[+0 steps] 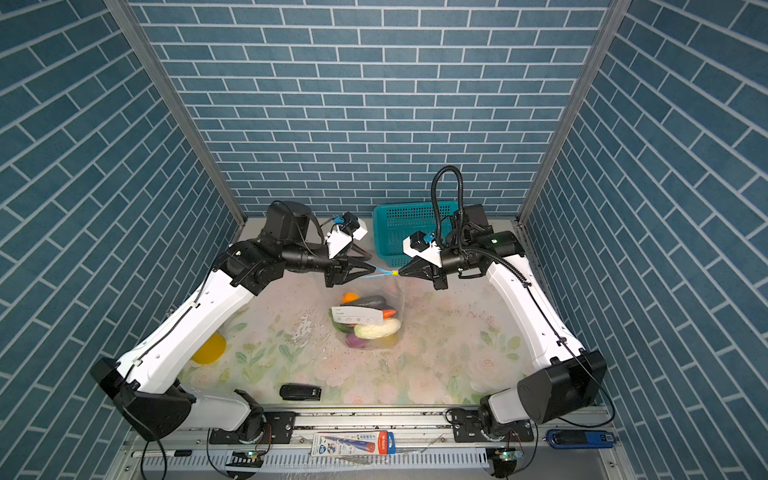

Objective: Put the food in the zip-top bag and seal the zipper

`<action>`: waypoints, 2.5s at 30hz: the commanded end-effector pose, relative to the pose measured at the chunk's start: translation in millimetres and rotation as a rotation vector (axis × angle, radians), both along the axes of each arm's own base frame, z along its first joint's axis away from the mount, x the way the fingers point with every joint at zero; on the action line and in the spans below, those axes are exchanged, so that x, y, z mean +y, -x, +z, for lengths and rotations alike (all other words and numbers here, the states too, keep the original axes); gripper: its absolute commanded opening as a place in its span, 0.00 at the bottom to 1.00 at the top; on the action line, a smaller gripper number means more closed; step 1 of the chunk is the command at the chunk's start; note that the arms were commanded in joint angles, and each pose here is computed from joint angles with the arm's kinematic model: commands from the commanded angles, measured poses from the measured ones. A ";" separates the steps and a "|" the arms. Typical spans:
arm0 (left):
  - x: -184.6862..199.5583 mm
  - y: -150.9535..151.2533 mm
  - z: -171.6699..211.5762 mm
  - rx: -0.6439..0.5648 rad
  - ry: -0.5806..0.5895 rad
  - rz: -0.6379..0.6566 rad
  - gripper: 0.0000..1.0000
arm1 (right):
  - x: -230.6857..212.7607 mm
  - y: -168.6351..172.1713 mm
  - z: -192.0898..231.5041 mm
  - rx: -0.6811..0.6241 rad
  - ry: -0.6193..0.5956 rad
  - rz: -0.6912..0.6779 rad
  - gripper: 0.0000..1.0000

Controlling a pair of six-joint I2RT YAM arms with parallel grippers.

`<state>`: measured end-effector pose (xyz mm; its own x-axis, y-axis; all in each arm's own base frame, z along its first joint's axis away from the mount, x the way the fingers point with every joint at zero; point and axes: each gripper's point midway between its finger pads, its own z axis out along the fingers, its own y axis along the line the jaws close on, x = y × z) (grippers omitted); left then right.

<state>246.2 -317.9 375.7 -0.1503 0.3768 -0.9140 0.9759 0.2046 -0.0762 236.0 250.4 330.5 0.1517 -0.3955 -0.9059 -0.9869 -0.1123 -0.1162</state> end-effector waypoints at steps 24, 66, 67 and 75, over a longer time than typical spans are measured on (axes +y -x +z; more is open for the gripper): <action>-50.0 -2.1 -18.5 -0.015 -0.082 -0.118 0.36 | 0.1 16.5 19.0 -0.086 -0.060 0.069 0.00; -47.6 -6.1 -43.3 0.017 -0.154 -0.090 0.16 | -1.2 17.9 20.2 -0.093 -0.063 0.067 0.00; -47.3 -5.7 -43.3 0.015 -0.156 -0.088 0.16 | -1.2 18.4 20.6 -0.093 -0.063 0.068 0.00; -43.8 -7.0 -45.8 0.006 -0.167 -0.072 0.15 | -1.1 17.9 20.7 -0.096 -0.064 0.067 0.00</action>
<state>252.0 -368.0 338.7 -0.1121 0.5030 -0.8570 0.9915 0.1137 -0.0630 234.0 249.0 334.8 0.1742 -0.3869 -0.9055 -0.9834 -0.1149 -0.1401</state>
